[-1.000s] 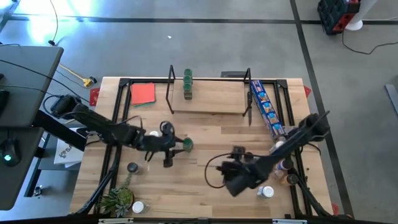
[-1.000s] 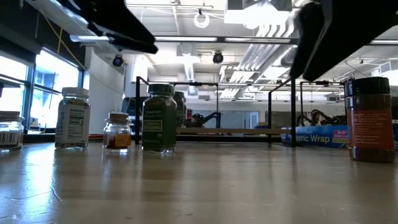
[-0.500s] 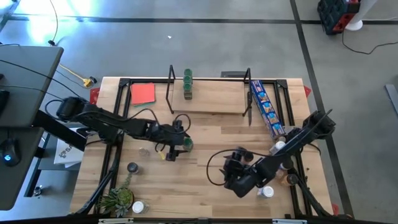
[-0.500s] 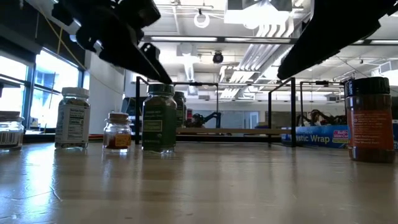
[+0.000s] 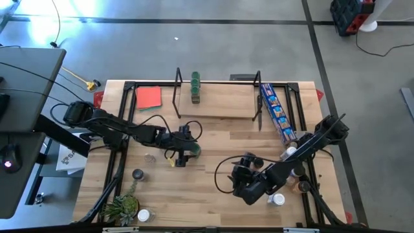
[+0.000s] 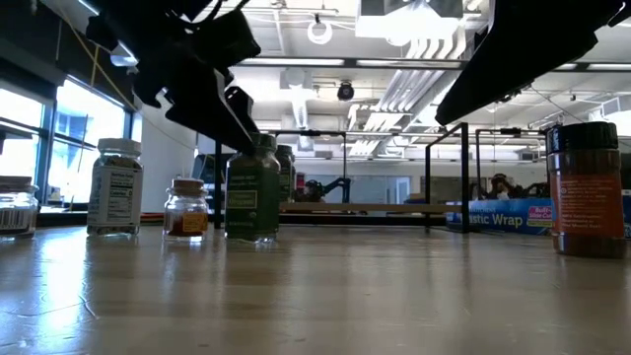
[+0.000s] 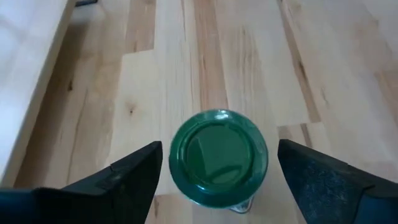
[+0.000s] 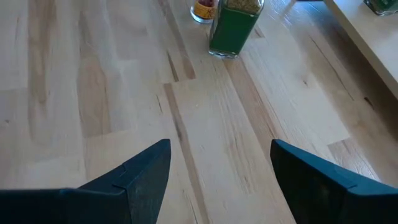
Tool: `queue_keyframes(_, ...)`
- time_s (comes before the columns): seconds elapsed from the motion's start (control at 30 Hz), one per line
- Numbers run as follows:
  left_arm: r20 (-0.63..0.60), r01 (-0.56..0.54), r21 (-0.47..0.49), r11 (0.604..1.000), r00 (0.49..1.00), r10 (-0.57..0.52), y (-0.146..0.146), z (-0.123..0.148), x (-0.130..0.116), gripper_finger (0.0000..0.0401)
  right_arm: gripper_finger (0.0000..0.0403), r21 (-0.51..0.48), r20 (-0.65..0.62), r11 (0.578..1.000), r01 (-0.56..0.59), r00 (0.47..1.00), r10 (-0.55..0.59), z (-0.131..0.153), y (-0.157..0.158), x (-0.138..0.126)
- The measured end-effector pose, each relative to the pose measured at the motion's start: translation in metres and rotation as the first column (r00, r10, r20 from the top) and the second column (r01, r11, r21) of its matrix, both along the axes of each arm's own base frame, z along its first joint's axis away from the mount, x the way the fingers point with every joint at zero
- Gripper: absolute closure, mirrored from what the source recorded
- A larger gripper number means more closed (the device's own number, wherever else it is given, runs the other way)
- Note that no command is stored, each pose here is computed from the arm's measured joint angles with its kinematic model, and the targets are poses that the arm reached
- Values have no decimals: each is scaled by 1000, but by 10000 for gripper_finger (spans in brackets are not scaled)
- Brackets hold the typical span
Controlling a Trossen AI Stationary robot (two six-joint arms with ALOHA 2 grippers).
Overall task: Shelf spices
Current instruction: Put the green seasoning bottle on the shelf aligned with the other green seasoning bottles
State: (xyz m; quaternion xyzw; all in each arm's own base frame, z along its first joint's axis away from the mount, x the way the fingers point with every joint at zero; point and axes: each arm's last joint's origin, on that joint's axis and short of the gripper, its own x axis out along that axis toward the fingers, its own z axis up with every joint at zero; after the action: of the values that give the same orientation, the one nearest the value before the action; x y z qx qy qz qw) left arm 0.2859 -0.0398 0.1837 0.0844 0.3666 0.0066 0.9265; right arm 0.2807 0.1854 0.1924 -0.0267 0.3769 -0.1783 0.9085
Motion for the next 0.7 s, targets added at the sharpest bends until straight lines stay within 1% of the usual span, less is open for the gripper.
queue_keyframes(0.2, -3, -25, -25, 999, 1000, 25, -1, -5, 3, 151, 133, 2, 4, 1000, 0, 1000, 0, 0, 0, 0)
queue_keyframes(0.33, 26, -95, -67, 993, 995, 97, 0, 1, 2, 201, 133, 2, 4, 1000, 1, 1000, -1, 0, 0, 0)
queue_keyframes(0.43, 47, -171, -89, 981, 983, 175, 4, 19, 4, 205, 133, 2, 4, 1000, 0, 1000, 0, 0, 0, 0)
queue_keyframes(0.53, 72, -225, -67, 972, 971, 229, 15, 43, 9, 205, 133, -2, 5, 1000, -4, 1000, 4, 0, 0, 1)
queue_keyframes(0.6, 66, -260, -33, 965, 963, 261, 28, 57, 13, 205, 133, -2, 8, 1000, -6, 1000, 6, 0, 1, 1)
queue_keyframes(0.7, 65, -299, -6, 954, 952, 299, 56, 73, 18, 205, 133, -6, 12, 1000, -2, 1000, 2, 0, 0, 1)
